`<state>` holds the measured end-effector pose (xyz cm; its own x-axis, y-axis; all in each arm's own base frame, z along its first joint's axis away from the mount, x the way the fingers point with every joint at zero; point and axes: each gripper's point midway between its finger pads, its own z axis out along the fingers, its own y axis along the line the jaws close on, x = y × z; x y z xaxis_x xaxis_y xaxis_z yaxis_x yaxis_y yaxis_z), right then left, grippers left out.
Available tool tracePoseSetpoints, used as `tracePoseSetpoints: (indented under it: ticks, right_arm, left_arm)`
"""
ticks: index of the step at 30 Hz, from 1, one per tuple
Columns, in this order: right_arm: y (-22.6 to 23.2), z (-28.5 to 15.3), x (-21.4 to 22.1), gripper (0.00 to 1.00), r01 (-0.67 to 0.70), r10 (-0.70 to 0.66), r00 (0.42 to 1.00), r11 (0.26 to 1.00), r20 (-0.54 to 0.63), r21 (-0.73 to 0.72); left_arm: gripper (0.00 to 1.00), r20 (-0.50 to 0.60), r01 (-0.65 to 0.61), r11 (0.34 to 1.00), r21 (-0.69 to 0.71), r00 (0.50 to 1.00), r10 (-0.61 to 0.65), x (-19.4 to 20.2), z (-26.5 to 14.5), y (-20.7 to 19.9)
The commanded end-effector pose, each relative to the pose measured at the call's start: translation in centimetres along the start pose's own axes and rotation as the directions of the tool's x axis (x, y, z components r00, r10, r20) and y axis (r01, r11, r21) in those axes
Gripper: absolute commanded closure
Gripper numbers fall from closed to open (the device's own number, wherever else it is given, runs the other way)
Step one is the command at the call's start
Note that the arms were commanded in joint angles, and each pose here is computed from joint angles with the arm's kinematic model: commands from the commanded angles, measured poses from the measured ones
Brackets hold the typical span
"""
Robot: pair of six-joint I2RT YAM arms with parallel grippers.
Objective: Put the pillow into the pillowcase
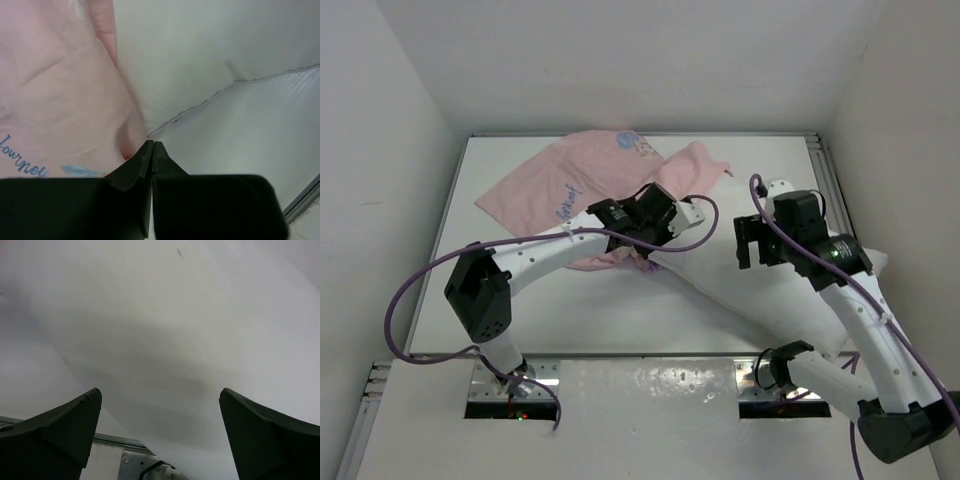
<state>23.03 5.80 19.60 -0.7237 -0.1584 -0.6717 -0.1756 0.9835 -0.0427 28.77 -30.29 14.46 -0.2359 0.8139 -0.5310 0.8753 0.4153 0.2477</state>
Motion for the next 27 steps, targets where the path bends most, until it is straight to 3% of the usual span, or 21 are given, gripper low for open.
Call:
tracePoseSetpoints:
  ticks: [1, 5, 9, 15, 17, 18, 20, 23, 26, 27]
  right_arm:
    - [1.9, -0.1, -4.2, 0.01, 0.121, -0.111, 0.987, 0.989, 0.117, -0.085]
    - [6.2, 1.5, -4.6, 0.01, 0.190, -0.152, 0.975, 0.951, 0.165, -0.246]
    - [8.9, 2.6, -6.3, 0.01, 0.235, -0.139, 0.943, 0.922, 0.303, -0.308]
    - [6.1, 6.4, -6.4, 0.01, 0.183, -0.151, 0.956, 0.977, 0.253, -0.108]
    - [5.3, 6.7, -6.5, 0.01, 0.154, -0.136, 0.963, 0.986, 0.234, -0.060]
    - [5.2, 7.1, -6.2, 0.01, 0.135, -0.119, 0.968, 0.989, 0.219, -0.057]
    - [5.5, 7.3, -6.4, 0.01, 0.122, -0.098, 0.967, 0.989, 0.235, -0.086]
    - [5.9, 8.1, -5.4, 0.01, 0.110, -0.083, 0.971, 0.988, 0.224, -0.110]
    - [5.8, 9.7, -3.8, 0.01, 0.088, -0.064, 0.979, 0.989, 0.192, -0.119]
    - [5.7, 10.4, -2.5, 0.01, 0.073, -0.053, 0.986, 0.990, 0.160, -0.123]
  left_arm:
    - [1.00, 0.124, 0.029, 0.999, -0.037, 0.992, -0.024, -3.7, -2.4, 1.1]
    - [1.00, 0.132, 0.051, 0.997, -0.056, 0.990, -0.043, -3.8, -2.9, 1.5]
    - [1.00, 0.141, 0.058, 0.997, -0.055, 0.989, -0.050, -3.6, -3.3, 1.4]
    - [1.00, 0.157, 0.046, 0.998, -0.037, 0.987, -0.039, -4.0, -2.9, 1.2]
    - [0.75, 0.169, 0.041, 0.998, -0.041, 0.985, -0.034, -4.6, -2.3, 1.3]
    - [0.52, 0.173, 0.045, 0.998, -0.039, 0.984, -0.038, -4.9, -2.2, 1.2]
    - [0.39, 0.179, 0.060, 0.997, -0.047, 0.982, -0.051, -5.2, -1.1, 1.7]
    - [0.37, 0.194, 0.116, 0.989, -0.096, 0.976, -0.095, -5.0, 0.2, 3.2]
    - [0.42, 0.197, 0.129, 0.986, -0.106, 0.975, -0.106, -4.5, 1.6, 3.4]
    - [0.50, 0.183, 0.126, 0.986, -0.107, 0.977, -0.105, -3.9, 2.2, 3.2]
